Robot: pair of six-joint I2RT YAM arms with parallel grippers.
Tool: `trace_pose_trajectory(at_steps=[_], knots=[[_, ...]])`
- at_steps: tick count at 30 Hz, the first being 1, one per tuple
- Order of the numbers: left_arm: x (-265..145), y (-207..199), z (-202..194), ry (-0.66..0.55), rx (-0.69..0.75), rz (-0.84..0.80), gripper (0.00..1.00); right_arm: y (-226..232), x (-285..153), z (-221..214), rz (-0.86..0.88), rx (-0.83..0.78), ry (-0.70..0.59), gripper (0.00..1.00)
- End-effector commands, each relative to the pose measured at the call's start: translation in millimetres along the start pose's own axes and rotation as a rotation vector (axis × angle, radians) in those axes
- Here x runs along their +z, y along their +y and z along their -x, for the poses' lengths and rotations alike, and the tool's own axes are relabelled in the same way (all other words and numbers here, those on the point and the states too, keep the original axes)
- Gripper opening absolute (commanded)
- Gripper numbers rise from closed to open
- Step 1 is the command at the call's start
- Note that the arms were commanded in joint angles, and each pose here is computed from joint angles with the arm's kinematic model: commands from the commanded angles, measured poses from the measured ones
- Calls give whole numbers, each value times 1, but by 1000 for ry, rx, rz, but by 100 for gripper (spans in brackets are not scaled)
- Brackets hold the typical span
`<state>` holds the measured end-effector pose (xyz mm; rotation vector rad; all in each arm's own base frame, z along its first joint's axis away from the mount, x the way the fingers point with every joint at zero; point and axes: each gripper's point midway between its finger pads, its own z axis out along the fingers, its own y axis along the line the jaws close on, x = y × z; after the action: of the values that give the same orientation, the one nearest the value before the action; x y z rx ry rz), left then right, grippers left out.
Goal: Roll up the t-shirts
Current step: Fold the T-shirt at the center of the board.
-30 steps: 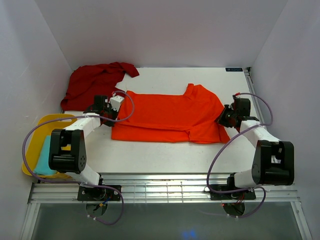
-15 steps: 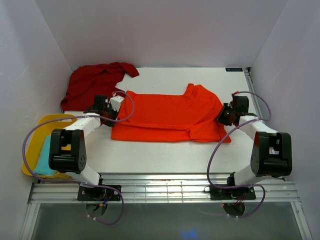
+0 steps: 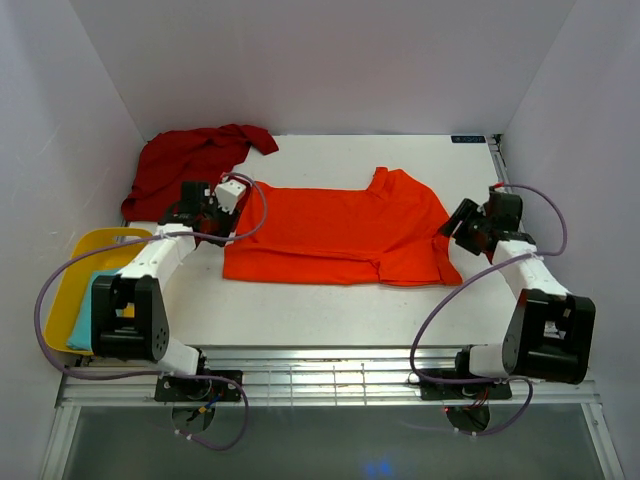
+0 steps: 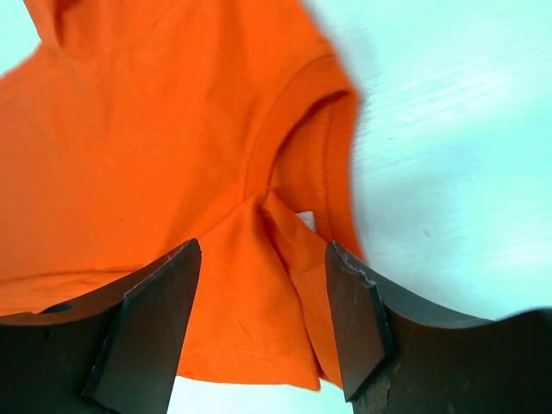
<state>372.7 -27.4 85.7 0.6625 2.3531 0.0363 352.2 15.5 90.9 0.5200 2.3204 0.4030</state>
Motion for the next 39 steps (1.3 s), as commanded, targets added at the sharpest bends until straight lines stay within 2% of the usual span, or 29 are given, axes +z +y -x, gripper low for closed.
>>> trace_pose_trajectory(at_steps=[1, 3, 4, 6, 8, 11, 20, 22, 23, 25, 26, 27, 28, 29, 38, 39], knots=[[-40, 9, 20, -47, 117, 106, 55, -19, -18, -8, -2, 124, 13, 65], [-43, 0, 3, 14, 179, 125, 54, -25, -22, -22, -19, 167, 42, 65], [-37, -22, -17, 70, 240, 99, 54, -25, -24, -28, -18, 173, 57, 64], [-37, -53, -34, 106, 365, 48, 54, -29, -26, -39, -24, 172, 69, 64], [-37, -72, -58, 140, 423, 10, 56, -39, -28, -49, -61, 164, 69, 64], [-37, -89, -67, 125, 442, -62, 57, -50, -29, -54, -108, 162, 57, 64], [-9, -80, -75, 159, 461, 10, 57, -68, -25, -78, -163, 171, 114, 64], [-6, -79, -77, 159, 466, 18, 56, -74, -23, -79, -187, 163, 117, 60], [-5, -79, -76, 153, 468, 22, 54, -76, -22, -81, -197, 161, 125, 58], [-3, -78, -77, 157, 470, 28, 46, -82, -22, -79, -221, 158, 117, 40], [-3, -77, -78, 157, 469, 32, 32, -83, -22, -76, -227, 160, 107, 32], [-3, -77, -77, 156, 470, 33, 23, -85, -22, -72, -232, 161, 91, 14], [-4, -77, -78, 156, 471, 33, 14, -87, -22, -68, -241, 160, 78, 8], [-5, -77, -76, 147, 472, 36, 0, -87, -23, -62, -243, 152, 63, 8], [-22, -69, -74, 107, 522, 78, 0, -93, -29, -40, -273, 147, 9, 8], [-23, -70, -76, 107, 519, 67, 0, -91, -28, -42, -265, 148, 14, 17]])
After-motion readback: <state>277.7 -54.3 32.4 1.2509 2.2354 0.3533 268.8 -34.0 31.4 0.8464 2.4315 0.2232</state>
